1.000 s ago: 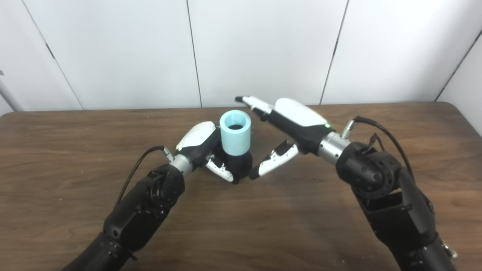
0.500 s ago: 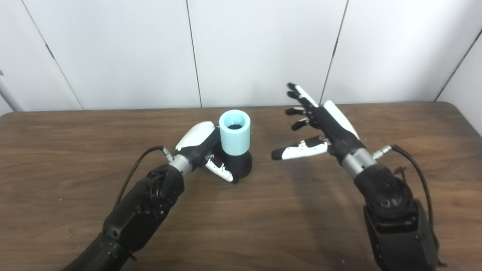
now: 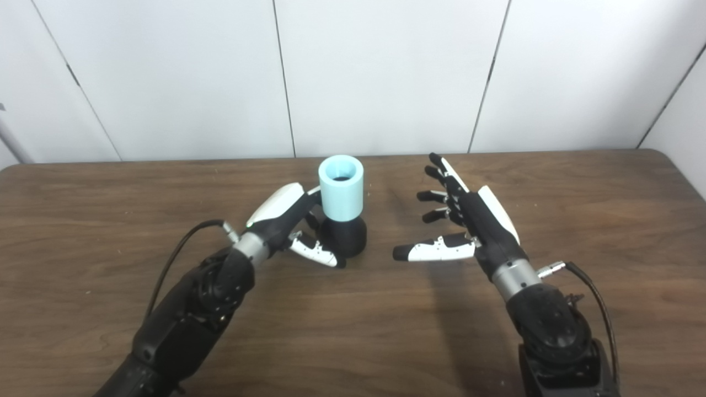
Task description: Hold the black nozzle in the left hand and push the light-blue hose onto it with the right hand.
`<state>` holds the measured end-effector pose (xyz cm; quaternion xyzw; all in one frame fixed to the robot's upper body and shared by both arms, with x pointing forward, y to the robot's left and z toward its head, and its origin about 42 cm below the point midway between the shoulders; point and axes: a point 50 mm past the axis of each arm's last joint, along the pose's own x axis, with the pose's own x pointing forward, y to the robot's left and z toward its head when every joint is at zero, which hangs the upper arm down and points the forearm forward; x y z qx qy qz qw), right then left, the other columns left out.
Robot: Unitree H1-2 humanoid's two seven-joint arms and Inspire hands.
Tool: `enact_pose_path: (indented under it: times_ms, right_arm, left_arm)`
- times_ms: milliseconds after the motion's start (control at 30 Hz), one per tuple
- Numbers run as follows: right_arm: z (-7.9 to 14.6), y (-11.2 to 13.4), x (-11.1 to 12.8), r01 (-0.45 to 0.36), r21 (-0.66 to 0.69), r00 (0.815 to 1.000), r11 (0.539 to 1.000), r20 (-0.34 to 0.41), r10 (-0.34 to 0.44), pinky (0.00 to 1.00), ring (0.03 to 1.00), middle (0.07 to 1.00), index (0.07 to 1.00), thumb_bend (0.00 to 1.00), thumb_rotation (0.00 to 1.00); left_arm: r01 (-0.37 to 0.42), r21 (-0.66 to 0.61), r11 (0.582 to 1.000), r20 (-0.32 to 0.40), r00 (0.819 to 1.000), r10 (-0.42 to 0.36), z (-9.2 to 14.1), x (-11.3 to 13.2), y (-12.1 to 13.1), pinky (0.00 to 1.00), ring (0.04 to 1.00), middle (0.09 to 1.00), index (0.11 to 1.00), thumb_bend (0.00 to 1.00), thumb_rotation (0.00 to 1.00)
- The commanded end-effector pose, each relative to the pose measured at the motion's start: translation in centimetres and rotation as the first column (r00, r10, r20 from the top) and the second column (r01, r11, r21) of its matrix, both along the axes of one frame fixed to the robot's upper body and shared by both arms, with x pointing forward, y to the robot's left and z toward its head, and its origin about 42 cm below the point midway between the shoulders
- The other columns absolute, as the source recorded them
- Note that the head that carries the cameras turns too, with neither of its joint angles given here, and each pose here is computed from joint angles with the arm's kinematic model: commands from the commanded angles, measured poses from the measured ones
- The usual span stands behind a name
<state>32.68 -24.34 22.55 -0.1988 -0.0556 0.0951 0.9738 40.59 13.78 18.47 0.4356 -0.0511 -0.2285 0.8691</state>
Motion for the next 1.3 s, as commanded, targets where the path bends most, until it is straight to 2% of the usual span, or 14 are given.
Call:
enact_pose_path:
  times_ms: [0,333,433,500,567,600,667,733,800,867,1033,1267]
  right_arm:
    - [1.6,0.2,0.2,-0.012,0.008,0.997,1.0,0.08,0.011,0.67,0.834,0.964,1.0,0.87,0.16]
    - [1.3,0.4,-0.3,-0.018,0.004,0.997,1.0,0.075,0.018,0.68,0.837,0.966,1.0,0.88,0.17]
    - [1.4,0.3,-0.5,-0.016,0.014,0.997,1.0,0.076,0.015,0.67,0.84,0.966,1.0,0.89,0.18]
    - [1.5,0.2,-0.8,-0.011,0.022,0.996,1.0,0.085,0.009,0.67,0.839,0.967,1.0,0.88,0.18]
    - [1.6,0.1,-1.1,-0.002,0.032,0.995,0.999,0.099,-0.001,0.66,0.833,0.954,0.981,0.87,0.16]
    - [1.6,0.1,-1.2,0.0,0.035,0.995,0.999,0.103,-0.004,0.65,0.831,0.946,0.962,0.87,0.15]
    - [1.5,0.0,-1.3,0.012,0.045,0.993,0.999,0.113,-0.017,0.64,0.818,0.924,0.924,0.86,0.14]
    - [1.2,0.1,-1.6,0.038,0.071,0.99,0.997,0.134,-0.048,0.62,0.794,0.882,0.872,0.86,0.12]
    - [0.5,0.3,-1.9,0.068,0.112,0.985,0.991,0.149,-0.084,0.6,0.76,0.818,0.817,0.85,0.11]
    - [0.0,0.4,-1.9,0.084,0.14,0.983,0.987,0.152,-0.105,0.59,0.751,0.801,0.806,0.85,0.1]
    - [-1.0,0.6,-2.0,0.094,0.167,0.983,0.981,0.14,-0.118,0.59,0.758,0.809,0.814,0.85,0.08]
    - [-1.2,0.6,-2.2,0.089,0.179,0.986,0.98,0.126,-0.113,0.6,0.76,0.817,0.822,0.85,0.08]
  left_arm:
    - [-0.071,0.052,0.996,-0.094,0.993,0.075,-2.2,-0.6,2.9,0.95,0.907,0.915,0.915,1.0,0.16]
    - [-0.148,-0.026,0.989,-0.077,0.986,0.146,-1.0,-3.1,6.2,0.92,0.903,0.907,0.911,0.97,0.1]
    - [-0.178,-0.05,0.983,-0.063,0.983,0.175,0.1,-3.9,7.6,0.88,0.885,0.896,0.908,0.92,0.05]
    - [-0.214,-0.134,0.968,-0.027,0.977,0.212,1.1,-4.5,8.4,0.79,0.84,0.84,0.861,0.84,0.02]
    - [-0.26,-0.354,0.898,0.006,0.96,0.28,1.2,-5.4,8.5,0.62,0.719,0.725,0.746,0.75,0.02]
    - [-0.272,-0.418,0.867,0.009,0.953,0.303,1.2,-5.7,8.5,0.56,0.669,0.683,0.707,0.72,0.02]
    - [-0.272,-0.573,0.773,-0.013,0.946,0.323,1.3,-6.1,8.1,0.5,0.624,0.647,0.679,0.7,0.02]
    - [-0.24,-0.69,0.683,-0.035,0.954,0.299,1.8,-6.6,8.1,0.46,0.599,0.628,0.672,0.71,0.02]
    - [-0.209,-0.708,0.674,-0.027,0.963,0.27,2.5,-6.9,8.4,0.48,0.626,0.648,0.687,0.74,0.04]
    - [-0.202,-0.708,0.677,-0.027,0.965,0.26,2.7,-7.1,8.5,0.49,0.644,0.668,0.694,0.76,0.07]
    - [-0.188,-0.712,0.676,-0.017,0.968,0.252,2.4,-7.4,8.8,0.5,0.652,0.698,0.72,0.79,0.04]
    - [-0.178,-0.721,0.67,-0.011,0.969,0.245,2.1,-7.4,9.1,0.5,0.656,0.706,0.722,0.79,0.02]
